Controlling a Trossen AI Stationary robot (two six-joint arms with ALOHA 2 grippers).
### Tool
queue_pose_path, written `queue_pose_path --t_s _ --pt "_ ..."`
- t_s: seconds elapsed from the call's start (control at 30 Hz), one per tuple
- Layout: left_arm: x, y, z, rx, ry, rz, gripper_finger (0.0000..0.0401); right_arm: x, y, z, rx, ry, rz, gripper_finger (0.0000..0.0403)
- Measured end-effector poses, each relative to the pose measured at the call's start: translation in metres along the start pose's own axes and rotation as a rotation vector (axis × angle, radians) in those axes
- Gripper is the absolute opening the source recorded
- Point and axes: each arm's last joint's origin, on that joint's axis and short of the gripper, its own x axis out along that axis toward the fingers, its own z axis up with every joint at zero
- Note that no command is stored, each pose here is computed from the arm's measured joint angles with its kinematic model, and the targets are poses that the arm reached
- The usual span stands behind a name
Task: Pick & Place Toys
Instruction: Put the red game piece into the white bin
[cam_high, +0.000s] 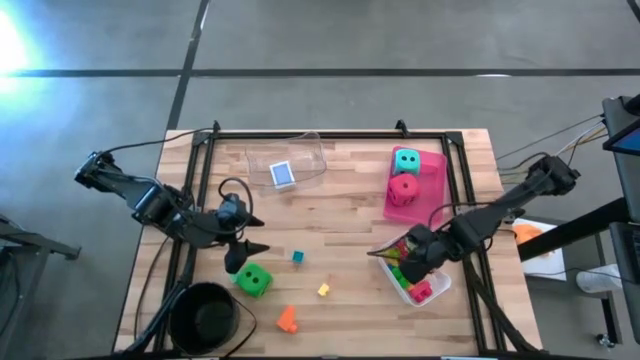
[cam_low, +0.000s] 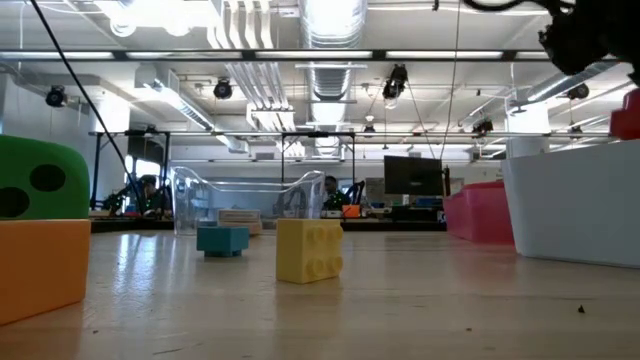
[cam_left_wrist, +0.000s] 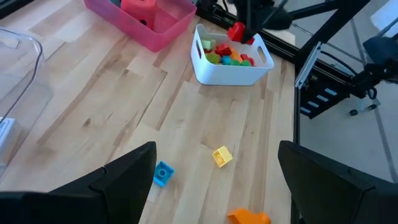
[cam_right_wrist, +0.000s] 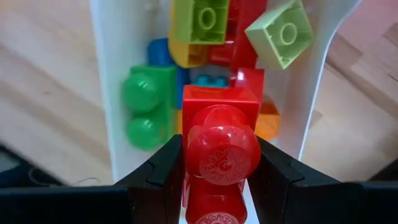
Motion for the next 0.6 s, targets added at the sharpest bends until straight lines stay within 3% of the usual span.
queue_pose_path --t_s 0.23,0.6 --pt "0.001 0.002 0.002 -0.008 -0.005 0.011 0.0342 0.030 0.009 0.000 -0.043 0.016 -0.100 0.0128" --pt "0.001 0.002 0.002 -0.008 -0.004 0.011 0.0342 0.055 0.018 0.001 -0.109 0.040 -0.159 0.0128"
